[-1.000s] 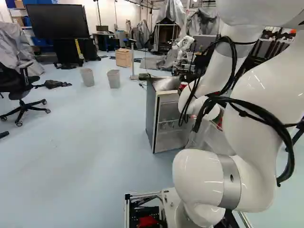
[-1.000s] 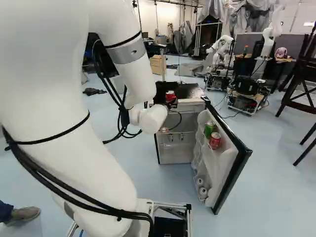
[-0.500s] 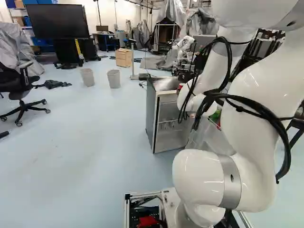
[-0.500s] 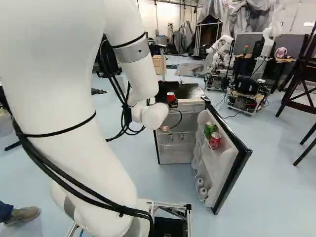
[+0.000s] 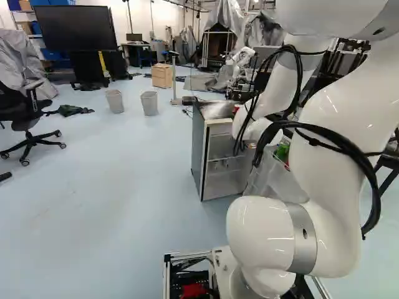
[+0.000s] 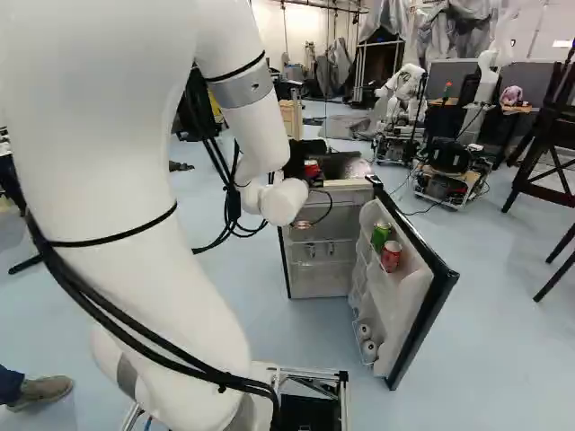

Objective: Grab a drink from the fridge

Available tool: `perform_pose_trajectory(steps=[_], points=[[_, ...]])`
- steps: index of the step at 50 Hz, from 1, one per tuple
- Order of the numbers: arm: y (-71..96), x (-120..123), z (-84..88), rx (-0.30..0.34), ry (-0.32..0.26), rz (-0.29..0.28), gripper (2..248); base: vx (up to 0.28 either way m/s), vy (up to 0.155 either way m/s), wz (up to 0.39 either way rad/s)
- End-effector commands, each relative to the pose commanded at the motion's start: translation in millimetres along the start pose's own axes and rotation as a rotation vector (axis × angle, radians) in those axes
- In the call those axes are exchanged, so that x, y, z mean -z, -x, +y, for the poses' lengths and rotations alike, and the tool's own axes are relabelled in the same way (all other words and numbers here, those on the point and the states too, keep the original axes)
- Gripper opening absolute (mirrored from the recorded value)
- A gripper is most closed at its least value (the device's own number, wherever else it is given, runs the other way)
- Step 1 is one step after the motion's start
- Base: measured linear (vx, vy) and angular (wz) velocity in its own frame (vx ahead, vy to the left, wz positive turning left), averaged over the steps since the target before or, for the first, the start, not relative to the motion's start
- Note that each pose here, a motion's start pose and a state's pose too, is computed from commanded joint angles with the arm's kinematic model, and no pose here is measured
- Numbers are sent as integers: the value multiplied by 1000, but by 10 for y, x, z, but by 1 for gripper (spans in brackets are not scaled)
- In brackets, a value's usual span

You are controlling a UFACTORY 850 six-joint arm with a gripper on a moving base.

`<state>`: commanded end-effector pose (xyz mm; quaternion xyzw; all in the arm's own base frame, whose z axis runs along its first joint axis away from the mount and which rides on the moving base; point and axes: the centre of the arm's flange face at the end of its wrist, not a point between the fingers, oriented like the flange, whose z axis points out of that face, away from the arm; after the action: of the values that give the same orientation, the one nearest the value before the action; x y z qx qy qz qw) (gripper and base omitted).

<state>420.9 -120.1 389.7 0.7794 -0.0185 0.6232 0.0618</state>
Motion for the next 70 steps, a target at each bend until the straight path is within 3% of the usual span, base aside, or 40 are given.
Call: perform_pose_trajectory(steps=[14, 70], points=[[-101, -109, 3, 5, -4, 21, 93, 0, 0, 0], [-203, -810, -14, 16, -30, 37, 93, 0, 0, 0]])
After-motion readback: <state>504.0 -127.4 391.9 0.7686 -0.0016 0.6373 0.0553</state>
